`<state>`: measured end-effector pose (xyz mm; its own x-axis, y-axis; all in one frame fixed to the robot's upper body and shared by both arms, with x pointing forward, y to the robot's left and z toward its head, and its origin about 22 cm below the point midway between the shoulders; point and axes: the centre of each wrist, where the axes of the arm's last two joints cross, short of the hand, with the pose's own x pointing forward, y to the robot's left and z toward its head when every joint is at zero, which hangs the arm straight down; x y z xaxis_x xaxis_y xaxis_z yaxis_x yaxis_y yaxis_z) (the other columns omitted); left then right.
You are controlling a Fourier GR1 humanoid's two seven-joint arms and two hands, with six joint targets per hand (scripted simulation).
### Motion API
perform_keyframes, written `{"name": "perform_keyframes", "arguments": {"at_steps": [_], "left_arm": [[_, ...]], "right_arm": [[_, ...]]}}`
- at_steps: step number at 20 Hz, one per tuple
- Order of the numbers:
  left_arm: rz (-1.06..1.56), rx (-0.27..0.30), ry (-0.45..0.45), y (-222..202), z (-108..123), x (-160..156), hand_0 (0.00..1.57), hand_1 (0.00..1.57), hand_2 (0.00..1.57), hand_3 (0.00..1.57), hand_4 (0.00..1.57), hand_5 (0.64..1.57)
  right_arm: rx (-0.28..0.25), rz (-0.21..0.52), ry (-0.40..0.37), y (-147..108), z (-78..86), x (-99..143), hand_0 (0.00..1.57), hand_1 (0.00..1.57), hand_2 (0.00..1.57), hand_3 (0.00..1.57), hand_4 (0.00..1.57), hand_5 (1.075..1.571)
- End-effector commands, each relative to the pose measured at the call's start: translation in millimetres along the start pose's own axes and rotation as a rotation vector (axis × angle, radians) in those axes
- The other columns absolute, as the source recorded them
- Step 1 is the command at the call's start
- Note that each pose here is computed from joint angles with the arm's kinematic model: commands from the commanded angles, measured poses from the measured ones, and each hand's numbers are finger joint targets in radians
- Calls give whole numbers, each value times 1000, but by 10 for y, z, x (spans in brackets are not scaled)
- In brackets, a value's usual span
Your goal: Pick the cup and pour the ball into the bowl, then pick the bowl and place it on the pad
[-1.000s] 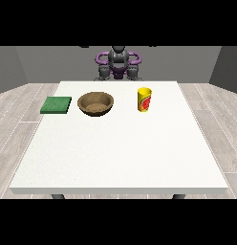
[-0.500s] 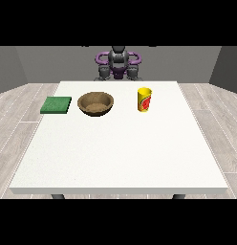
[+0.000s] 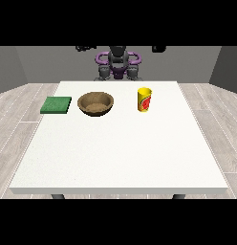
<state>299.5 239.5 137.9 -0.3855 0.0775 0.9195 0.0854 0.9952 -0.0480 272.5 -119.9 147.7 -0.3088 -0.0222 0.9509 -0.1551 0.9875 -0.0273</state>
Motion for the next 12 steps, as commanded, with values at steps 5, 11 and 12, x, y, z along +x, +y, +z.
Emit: {"name": "perform_keyframes", "arguments": {"at_steps": [5,11,12], "left_arm": [[-93,77,-65,501,-7,-448,0,0,0,0,0,1434],[-106,94,-23,475,348,-1135,0,0,0,0,0,1399],[-124,92,-41,577,196,-1072,0,0,0,0,0,1400]], "right_arm": [[54,-9,-117,-220,30,220,0,0,0,0,0,1568],[19,0,-130,-353,13,374,0,0,0,0,0,1567],[29,28,-138,-467,-60,471,0,0,0,0,0,1567]]}}
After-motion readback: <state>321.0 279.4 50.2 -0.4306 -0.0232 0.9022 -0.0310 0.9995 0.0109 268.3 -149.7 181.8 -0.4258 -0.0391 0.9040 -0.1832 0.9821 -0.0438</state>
